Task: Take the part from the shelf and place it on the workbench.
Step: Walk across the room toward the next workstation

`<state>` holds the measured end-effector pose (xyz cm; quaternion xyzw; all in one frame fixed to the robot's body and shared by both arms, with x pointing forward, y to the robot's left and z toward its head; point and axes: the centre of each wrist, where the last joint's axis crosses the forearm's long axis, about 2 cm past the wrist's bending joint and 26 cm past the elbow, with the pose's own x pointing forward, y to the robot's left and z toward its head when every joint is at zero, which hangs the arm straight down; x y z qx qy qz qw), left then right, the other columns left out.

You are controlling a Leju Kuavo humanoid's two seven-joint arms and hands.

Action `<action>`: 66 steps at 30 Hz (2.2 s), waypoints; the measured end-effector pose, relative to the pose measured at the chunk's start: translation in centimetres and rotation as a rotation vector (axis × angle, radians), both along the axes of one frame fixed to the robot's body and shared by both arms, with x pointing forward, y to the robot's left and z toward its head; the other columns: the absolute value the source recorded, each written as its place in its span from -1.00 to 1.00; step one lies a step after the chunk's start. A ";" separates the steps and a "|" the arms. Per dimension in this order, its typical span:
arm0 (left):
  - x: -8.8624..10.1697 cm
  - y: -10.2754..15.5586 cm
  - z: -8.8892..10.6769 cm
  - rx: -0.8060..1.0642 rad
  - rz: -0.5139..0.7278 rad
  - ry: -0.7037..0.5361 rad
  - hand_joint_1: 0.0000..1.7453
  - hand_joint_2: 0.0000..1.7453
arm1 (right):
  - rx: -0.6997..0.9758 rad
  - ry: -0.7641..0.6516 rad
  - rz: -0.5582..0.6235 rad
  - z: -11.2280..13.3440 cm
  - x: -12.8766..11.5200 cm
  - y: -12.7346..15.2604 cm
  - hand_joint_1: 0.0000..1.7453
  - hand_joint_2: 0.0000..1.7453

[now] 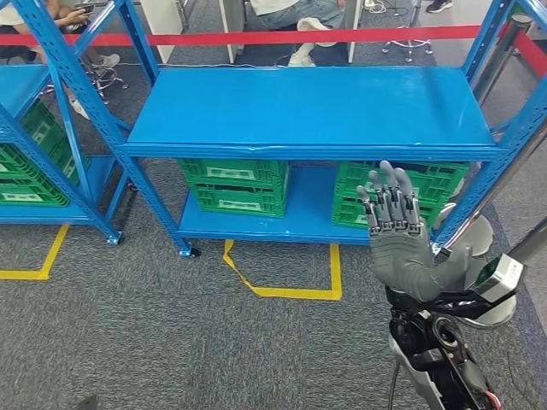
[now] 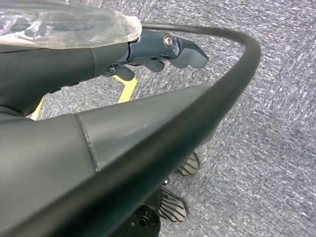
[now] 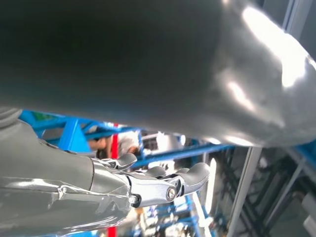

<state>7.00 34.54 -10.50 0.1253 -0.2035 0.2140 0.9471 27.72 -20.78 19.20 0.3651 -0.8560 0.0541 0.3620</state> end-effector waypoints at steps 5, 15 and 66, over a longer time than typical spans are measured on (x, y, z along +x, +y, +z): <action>-0.1 0.0 0.0 0.001 0.021 0.001 -1.00 -1.00 | 0.040 0.108 -0.050 -2.6 -0.1 -1.8 -1.00 -1.00; 0.0 0.1 0.0 0.001 0.051 0.000 -1.00 -1.00 | 0.057 0.270 -0.106 -7.3 -0.4 -4.1 -1.00 -1.00; -0.4 -0.2 -0.1 -0.011 0.080 -0.008 -1.00 -0.50 | -0.752 1.173 -0.446 -23.5 -6.5 -9.8 -1.00 1.00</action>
